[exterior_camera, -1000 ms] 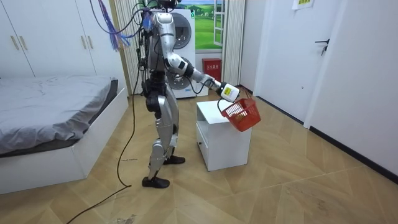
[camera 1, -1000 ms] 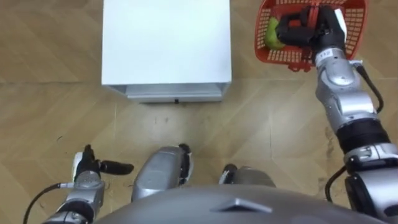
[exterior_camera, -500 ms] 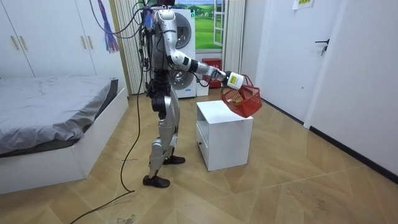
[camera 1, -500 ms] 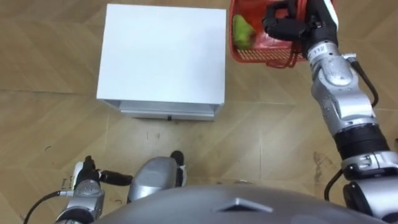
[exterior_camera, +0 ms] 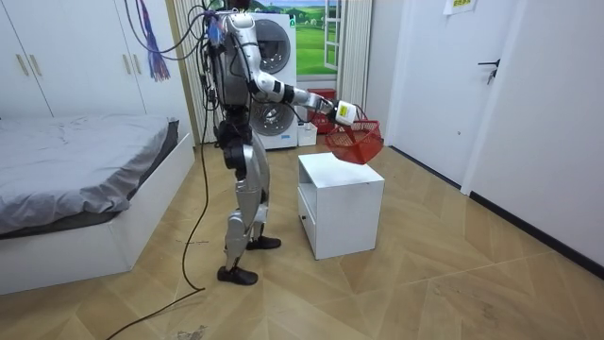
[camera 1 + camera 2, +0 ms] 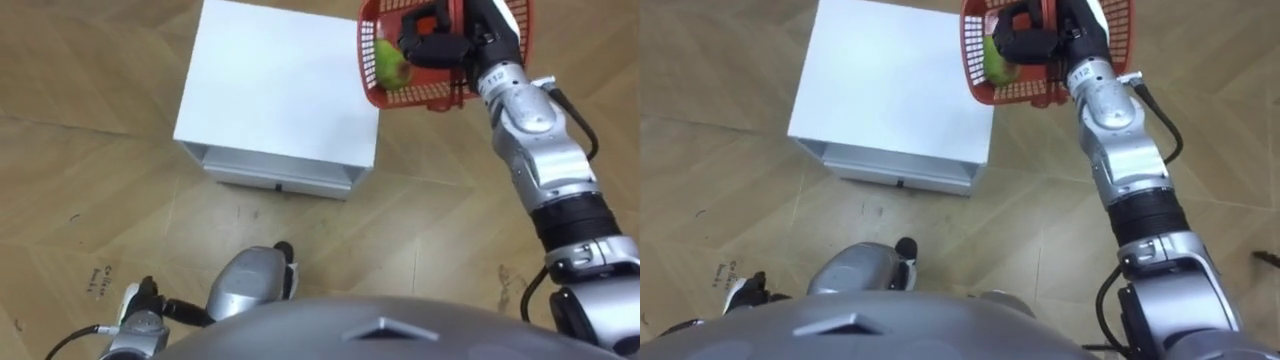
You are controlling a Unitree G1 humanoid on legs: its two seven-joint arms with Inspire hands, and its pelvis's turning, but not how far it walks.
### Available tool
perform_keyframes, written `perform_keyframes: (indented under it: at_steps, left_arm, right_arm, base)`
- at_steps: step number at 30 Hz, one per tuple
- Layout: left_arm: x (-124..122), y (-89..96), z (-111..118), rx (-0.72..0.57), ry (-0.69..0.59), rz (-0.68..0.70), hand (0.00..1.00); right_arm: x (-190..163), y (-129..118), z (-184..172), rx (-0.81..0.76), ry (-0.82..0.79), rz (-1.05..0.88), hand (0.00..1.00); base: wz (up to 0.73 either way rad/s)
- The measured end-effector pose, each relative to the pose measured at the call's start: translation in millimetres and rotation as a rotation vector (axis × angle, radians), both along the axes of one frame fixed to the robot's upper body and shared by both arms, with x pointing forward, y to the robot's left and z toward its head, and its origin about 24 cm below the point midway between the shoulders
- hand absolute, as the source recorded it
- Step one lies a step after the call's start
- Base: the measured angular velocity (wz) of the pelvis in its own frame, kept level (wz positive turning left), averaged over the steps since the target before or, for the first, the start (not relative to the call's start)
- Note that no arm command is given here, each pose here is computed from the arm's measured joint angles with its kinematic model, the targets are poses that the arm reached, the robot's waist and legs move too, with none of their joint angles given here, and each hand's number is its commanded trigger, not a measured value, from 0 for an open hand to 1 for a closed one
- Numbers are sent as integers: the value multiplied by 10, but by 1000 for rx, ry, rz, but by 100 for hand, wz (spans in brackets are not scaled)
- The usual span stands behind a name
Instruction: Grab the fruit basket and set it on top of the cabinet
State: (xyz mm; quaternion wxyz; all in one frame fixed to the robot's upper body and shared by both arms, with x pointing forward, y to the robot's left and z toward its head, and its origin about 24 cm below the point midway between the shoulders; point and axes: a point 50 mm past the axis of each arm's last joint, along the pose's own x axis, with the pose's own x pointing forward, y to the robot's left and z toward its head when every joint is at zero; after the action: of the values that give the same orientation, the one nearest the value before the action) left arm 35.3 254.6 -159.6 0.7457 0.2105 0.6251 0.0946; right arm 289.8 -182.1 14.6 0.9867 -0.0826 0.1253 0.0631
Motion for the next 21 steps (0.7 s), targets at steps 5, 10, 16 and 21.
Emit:
perform_keyframes:
  at_steps: [5,10,16,21]
  left_arm:
    - [-18,-7,-5,-14,7,-2,0]
    - [4,7,2,-15,-6,-11,0]
    - [23,-7,0,-25,-5,-27,0]
    - [47,16,12,-33,-12,-36,0]
  right_arm:
    - [-20,68,-69,27,31,19,100]
    - [-29,178,-247,34,122,83,100]
    - [-71,187,-399,34,197,73,100]
    - [-74,195,-411,39,209,85,100]
  base:
    - [12]
    - [23]
    - [5]
    - [0]
